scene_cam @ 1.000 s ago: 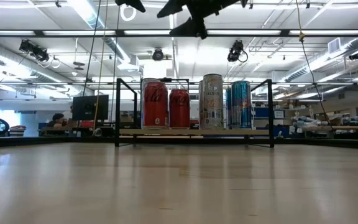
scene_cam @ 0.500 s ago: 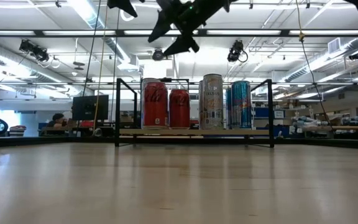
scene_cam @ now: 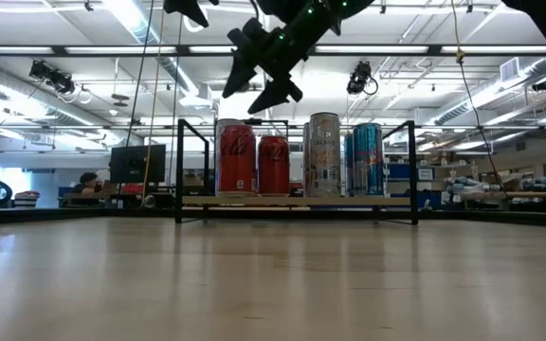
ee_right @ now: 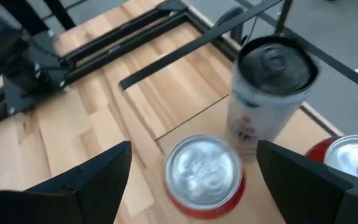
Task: Place canned beverage on shelf
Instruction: Put the red-black soda can aligned with the other red-black soda can on the shelf
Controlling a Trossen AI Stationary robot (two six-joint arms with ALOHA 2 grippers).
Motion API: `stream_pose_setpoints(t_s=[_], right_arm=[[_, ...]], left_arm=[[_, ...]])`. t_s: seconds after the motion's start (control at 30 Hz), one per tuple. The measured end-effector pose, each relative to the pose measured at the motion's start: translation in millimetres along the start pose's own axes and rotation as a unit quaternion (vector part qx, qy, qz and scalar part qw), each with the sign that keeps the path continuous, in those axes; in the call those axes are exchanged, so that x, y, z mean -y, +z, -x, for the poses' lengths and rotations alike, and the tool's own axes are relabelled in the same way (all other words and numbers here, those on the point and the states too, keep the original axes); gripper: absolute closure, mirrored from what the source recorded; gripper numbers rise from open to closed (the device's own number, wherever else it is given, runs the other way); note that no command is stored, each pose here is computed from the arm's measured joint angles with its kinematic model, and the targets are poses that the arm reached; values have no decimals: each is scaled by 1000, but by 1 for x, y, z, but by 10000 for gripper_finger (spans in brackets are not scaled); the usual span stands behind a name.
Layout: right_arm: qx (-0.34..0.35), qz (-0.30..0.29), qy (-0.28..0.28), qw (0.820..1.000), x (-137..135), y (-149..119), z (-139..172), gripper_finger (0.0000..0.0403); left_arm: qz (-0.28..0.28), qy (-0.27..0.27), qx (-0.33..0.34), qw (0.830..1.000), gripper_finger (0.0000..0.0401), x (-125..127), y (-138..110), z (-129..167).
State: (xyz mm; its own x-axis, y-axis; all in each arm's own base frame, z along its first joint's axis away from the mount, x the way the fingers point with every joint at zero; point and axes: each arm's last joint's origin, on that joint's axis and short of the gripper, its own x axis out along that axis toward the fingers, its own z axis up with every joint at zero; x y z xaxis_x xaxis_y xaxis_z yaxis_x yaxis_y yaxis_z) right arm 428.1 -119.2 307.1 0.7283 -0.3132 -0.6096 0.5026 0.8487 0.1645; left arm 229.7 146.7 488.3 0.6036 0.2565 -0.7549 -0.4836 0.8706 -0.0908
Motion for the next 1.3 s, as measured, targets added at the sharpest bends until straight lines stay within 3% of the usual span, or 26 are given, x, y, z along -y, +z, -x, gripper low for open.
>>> stream_pose_setpoints(t_s=[0.4,0.7,1.0,1.17,1.3], right_arm=[[-4,33,-28,999,-12,-18,-7,48],[7,33,-51,998,-10,-18,-9,48],[1,59,-40,997,-20,-29,-28,48],[8,65,-65,996,-18,-28,-27,48],[0,63,-38,997,-18,-29,-28,48]], left_arm=[[2,0,2,1000,86,0,0,0],[11,11,4,1000,86,-6,0,3],[23,25,7,999,86,-15,-2,7],[22,25,10,999,86,-15,-3,10],[19,24,12,999,86,-14,-3,12]])
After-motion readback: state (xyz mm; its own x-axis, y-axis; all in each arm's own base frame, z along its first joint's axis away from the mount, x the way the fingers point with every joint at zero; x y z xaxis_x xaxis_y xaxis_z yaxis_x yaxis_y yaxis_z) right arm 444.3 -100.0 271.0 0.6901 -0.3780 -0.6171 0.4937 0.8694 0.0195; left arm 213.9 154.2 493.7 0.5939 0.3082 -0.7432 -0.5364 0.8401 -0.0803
